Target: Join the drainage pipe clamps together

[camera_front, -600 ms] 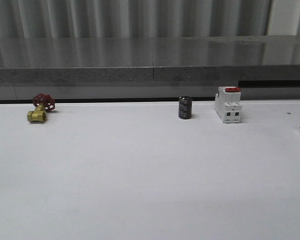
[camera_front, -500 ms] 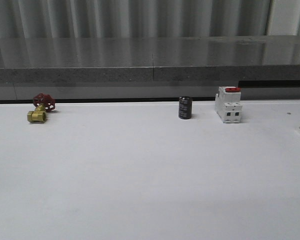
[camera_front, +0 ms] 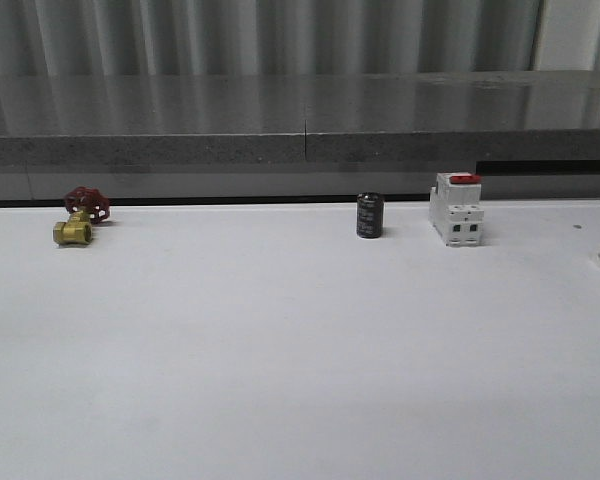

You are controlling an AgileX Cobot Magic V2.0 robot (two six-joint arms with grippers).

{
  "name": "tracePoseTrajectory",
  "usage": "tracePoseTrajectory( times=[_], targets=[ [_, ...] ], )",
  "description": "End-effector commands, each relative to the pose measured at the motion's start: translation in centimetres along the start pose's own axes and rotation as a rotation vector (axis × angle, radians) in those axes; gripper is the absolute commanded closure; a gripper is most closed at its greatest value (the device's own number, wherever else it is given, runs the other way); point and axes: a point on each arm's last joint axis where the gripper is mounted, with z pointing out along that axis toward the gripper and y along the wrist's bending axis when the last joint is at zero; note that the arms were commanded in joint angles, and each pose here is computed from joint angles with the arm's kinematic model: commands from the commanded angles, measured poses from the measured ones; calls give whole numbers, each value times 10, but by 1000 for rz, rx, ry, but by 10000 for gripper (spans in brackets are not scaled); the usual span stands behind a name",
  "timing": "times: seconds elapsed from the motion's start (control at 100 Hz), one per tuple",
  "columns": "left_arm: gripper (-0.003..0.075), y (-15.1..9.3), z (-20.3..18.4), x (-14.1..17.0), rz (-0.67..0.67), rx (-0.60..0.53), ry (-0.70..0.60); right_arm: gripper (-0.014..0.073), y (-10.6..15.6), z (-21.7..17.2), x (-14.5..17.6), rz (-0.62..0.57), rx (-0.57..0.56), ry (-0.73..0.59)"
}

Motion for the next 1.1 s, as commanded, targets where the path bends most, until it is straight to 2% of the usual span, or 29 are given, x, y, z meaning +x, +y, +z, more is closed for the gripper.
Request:
tracePoseTrajectory(
  times=[0.0,0.17,0.33,0.56,0.8,0.87,0.94,1.09],
  targets=[
    [741,-6,5,-47,18,-4,-32,662,1,-3,-16,-15,-7,-124],
    [741,-10,31,-92,25,-80,258,662,1,-3,-16,-15,-7,-124],
    [741,-11,62,-104,27,-133,487,662,1,-3,-16,-15,-7,-124],
    [741,-8,97,-92,53,-163,620,662,1,-3,-16,-15,-7,-124],
    [730,-5,121,-77,69,-175,694,662,1,-3,-16,-15,-7,-124],
    [680,-4,128,-72,75,-178,720,662,1,-3,-16,-15,-7,-124],
    [585,-4,134,-67,76,-182,749,662,1,-3,-16,-15,-7,-124],
    [278,-2,144,-57,79,-188,798,662,1,-3,-16,-15,-7,-124]
  ],
)
